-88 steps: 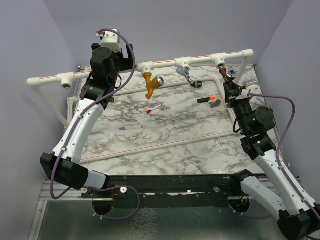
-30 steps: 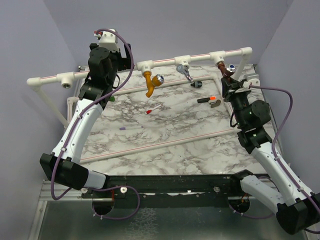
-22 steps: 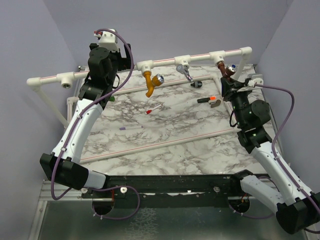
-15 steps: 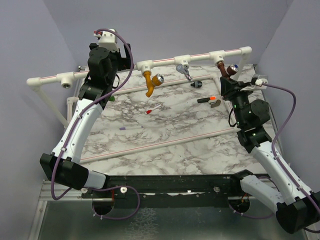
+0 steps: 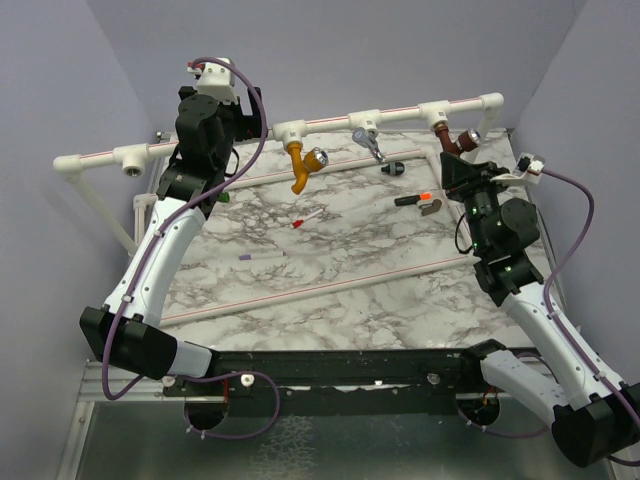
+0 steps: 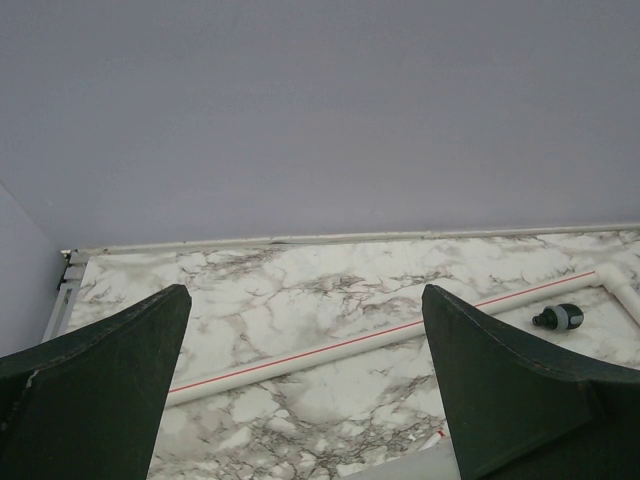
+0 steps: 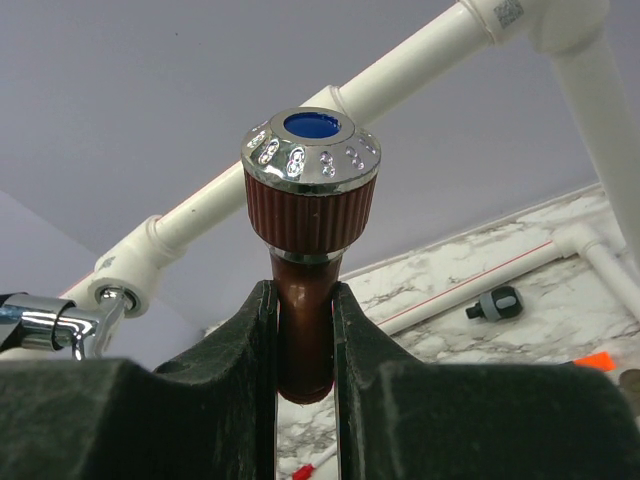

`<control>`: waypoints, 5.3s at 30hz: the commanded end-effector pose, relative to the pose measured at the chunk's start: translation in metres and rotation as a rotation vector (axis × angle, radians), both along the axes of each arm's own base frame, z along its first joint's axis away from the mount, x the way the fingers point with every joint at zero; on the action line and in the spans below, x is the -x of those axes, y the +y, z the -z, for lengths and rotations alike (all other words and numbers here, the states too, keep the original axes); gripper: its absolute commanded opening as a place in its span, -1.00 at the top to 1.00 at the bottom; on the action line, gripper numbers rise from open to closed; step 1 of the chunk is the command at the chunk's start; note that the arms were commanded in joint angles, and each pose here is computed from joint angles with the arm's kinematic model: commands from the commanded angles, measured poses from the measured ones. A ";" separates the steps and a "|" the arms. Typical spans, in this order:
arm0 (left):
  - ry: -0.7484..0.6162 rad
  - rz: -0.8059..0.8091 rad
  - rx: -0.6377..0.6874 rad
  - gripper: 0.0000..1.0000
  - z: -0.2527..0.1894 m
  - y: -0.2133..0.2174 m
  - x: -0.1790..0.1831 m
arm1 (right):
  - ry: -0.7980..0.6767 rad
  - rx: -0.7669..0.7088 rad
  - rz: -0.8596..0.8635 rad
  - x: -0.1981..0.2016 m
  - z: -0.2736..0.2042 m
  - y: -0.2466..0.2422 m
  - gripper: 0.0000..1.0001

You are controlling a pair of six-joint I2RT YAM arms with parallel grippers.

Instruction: Install the water faucets

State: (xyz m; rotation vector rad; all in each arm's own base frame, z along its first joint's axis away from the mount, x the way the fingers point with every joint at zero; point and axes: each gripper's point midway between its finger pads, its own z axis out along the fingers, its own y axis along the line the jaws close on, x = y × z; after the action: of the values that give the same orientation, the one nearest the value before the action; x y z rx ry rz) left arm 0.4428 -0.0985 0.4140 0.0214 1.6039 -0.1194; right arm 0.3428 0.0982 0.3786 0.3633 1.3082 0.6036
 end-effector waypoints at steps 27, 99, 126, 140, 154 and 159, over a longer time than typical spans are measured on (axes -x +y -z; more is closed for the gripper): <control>0.138 -0.007 -0.017 -0.98 0.043 0.003 0.006 | -0.018 -0.759 -0.137 0.013 -0.055 0.002 0.98; 0.155 -0.019 -0.033 -0.98 0.051 0.004 0.002 | 0.266 -0.708 -0.223 0.030 -0.015 0.030 -0.32; 0.161 -0.014 -0.032 -0.98 0.053 0.003 0.001 | 0.063 0.400 -0.034 0.068 -0.039 -0.019 -0.32; 0.163 -0.016 -0.035 -0.98 0.054 0.004 0.000 | -0.128 0.866 0.005 0.032 -0.042 -0.009 -0.43; 0.174 -0.009 -0.035 -0.98 0.060 0.002 -0.002 | -0.122 0.960 0.069 -0.003 -0.022 -0.010 -0.34; 0.174 -0.012 -0.037 -0.98 0.060 0.002 -0.002 | -0.105 0.976 0.087 -0.013 -0.019 -0.011 -0.24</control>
State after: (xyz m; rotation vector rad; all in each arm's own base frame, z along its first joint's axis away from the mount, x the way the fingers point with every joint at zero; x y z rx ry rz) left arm 0.4435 -0.0981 0.4126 0.0245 1.6038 -0.1147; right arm 0.3496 0.0919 0.3893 -0.4267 1.3538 -0.0832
